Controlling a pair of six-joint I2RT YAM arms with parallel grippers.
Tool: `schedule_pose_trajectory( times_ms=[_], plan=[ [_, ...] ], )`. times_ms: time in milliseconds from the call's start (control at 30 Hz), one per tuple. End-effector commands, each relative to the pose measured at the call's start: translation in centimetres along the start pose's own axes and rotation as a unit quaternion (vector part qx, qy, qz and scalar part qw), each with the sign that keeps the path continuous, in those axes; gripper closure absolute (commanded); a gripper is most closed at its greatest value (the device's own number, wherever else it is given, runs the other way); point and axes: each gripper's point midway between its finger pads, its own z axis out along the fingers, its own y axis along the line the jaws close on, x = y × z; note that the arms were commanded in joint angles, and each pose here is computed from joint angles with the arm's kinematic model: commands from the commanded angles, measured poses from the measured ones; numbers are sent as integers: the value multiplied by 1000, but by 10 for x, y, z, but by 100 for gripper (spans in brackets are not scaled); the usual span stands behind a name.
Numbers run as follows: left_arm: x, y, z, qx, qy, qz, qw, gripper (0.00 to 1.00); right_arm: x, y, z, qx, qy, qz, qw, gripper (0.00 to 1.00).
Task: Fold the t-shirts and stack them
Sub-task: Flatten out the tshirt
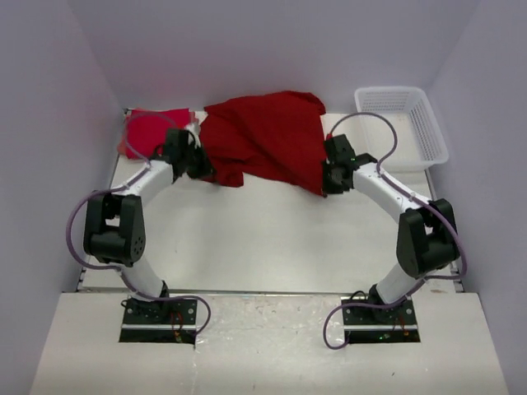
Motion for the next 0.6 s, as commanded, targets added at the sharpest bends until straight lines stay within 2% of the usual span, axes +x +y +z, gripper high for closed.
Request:
schedule_pose_trajectory(
  times_ms=[0,33,100,200,233,333,467,567],
  plan=[
    [25,-2,-50,-48,-34,-59,996,100,4,4,-50,-24,-29,87,996,100],
    [60,15,-52,-69,-9,-79,994,100,21,0,-47,-21,-13,86,996,100],
    [87,12,-68,-46,-1,-95,994,100,40,-9,-56,-10,-9,99,995,100],
    [110,18,-88,-65,15,-100,993,100,53,-28,-64,24,-22,116,993,100],
    [114,17,-101,-64,3,-96,993,100,60,-38,-67,41,-30,121,991,100],
    [108,29,-137,-111,-49,-102,987,100,67,-72,-67,113,-50,132,984,100],
    [87,38,-181,-164,-126,-109,972,100,82,-89,-57,172,-14,147,974,100],
    [81,32,-203,-166,-137,-115,970,100,86,-99,-61,200,-28,175,964,100]
  ],
)
